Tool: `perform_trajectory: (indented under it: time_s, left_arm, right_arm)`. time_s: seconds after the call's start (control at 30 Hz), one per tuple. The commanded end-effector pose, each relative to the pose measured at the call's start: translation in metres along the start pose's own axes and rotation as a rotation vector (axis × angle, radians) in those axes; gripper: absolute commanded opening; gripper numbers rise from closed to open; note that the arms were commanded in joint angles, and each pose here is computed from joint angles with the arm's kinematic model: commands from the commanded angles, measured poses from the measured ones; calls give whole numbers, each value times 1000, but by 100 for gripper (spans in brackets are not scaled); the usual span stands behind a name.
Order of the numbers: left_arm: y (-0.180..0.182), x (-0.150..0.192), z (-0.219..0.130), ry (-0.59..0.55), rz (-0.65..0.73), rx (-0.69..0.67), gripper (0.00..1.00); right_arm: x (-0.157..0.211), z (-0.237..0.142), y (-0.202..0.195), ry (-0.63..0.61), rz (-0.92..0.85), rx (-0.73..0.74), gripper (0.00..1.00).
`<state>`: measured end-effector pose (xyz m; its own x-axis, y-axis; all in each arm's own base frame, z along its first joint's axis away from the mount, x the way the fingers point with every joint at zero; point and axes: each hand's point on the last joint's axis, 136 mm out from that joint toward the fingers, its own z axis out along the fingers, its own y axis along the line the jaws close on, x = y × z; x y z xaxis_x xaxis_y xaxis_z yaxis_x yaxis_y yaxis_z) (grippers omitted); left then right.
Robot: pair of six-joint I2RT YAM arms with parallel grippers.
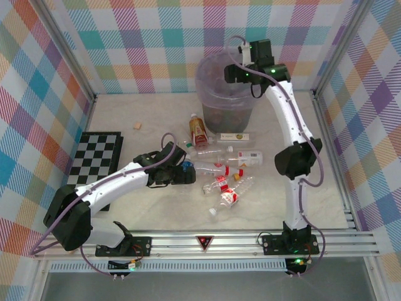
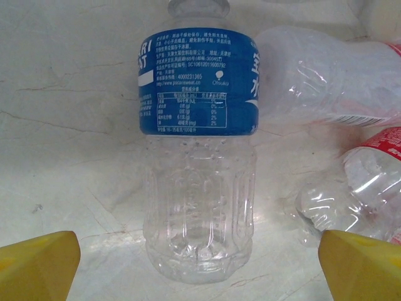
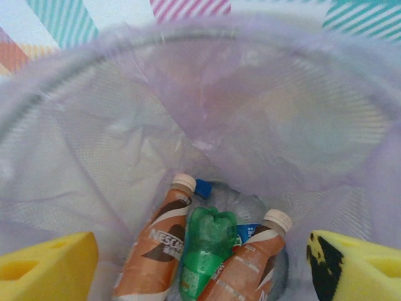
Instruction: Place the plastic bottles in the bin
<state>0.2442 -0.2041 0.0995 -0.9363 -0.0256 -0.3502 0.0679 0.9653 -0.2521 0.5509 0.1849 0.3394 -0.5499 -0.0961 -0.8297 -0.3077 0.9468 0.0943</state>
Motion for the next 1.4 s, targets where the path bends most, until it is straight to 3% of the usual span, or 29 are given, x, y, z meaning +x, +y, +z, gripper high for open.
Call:
perform_trajectory:
  time_s: [0.0, 0.23, 0.37, 0.53, 0.8, 1.03, 1.37]
  left_arm:
    - [-6, -4, 4, -18, 7, 0, 97]
    - [-1, -9, 18, -48, 0, -42, 95]
    - [-2, -7, 26, -44, -1, -38, 95]
    - [-3, -1, 36, -18, 7, -29, 94]
    - [-9, 5, 46, 25, 21, -2, 93]
    - [-12, 3, 55, 37, 19, -20, 90]
    - [-4, 3, 55, 33, 21, -59, 87]
  right_arm:
    - [-25, -79, 9, -77, 40, -37, 89]
    - [40, -135, -7, 11, 210, 64, 100]
    - [107, -157, -16, 124, 290, 129, 99]
    - [220, -169, -24, 398, 377, 220, 99]
    - [347, -188, 27, 646, 669, 165, 100]
    - [404, -179, 48, 779, 804, 141, 99]
    - [430, -142, 76, 865, 838, 59, 97]
